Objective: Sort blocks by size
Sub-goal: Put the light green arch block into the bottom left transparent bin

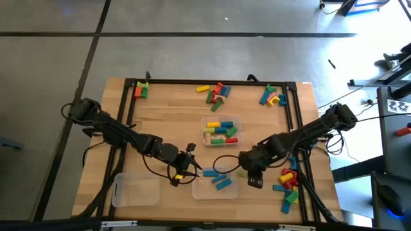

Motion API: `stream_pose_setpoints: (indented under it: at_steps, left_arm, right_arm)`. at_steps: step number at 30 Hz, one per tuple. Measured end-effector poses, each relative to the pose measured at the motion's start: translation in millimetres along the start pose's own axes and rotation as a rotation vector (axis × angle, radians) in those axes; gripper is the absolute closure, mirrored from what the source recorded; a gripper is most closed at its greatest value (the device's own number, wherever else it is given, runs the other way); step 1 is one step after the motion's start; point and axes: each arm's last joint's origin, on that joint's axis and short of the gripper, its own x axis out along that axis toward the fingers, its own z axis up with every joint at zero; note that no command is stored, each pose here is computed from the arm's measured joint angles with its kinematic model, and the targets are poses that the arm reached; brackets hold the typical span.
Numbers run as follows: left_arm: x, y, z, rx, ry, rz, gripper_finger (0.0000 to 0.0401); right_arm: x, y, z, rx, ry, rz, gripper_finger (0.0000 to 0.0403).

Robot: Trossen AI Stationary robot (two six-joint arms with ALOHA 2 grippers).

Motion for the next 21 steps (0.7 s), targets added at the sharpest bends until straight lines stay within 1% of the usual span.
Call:
stream_pose_setpoints:
  at_steps: [4,9,15,21]
  left_arm:
    - [0,0,0,-0.002,0.000,0.000,0.0266]
    - [0,0,0,-0.003,-0.001,0.000,0.0266]
    - [0,0,3,0.014,-0.032,0.002,0.0266]
    - [0,3,10,0.000,-0.104,0.015,0.0260]
  right_arm:
    - [-7,3,8,-0.091,-0.127,-0.076,0.0263]
    - [-9,7,17,-0.203,-0.275,-0.132,0.0263]
    - [-13,10,26,-0.273,-0.433,-0.218,0.0263]
    - [-15,15,34,-0.331,-0.535,-0.240,0.0263]
